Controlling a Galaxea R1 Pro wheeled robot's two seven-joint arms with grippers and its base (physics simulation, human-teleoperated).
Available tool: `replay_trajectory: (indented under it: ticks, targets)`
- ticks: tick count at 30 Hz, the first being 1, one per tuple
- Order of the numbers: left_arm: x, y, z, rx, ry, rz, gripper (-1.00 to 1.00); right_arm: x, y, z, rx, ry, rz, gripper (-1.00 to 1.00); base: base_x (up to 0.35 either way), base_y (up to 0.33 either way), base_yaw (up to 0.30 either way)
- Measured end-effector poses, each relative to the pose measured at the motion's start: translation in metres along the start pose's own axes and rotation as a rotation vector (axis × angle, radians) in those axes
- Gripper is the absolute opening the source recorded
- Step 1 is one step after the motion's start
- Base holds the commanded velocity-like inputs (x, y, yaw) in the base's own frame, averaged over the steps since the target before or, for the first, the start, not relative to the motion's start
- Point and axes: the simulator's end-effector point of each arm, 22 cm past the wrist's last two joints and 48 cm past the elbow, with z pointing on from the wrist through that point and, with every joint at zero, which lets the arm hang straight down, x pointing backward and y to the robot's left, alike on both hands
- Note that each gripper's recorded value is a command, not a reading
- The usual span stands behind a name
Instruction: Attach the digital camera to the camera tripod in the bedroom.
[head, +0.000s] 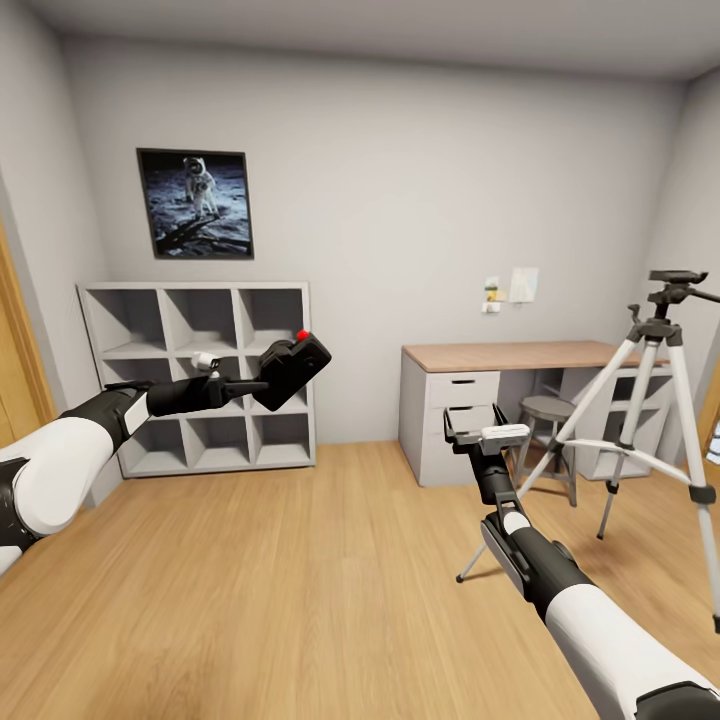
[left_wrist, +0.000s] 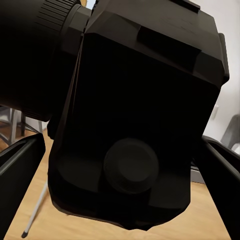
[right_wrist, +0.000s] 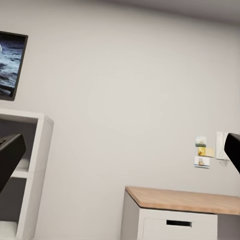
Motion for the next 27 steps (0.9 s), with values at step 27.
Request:
replay_trajectory:
  ticks: [27]
  targets:
    - [-0.032,0.016,0.008,-0.006,0.012,-0.046,-1.0,-0.008,-0.003,0.031,-0.004,0.044,0.003,1.0,0.0,0.0,0.0]
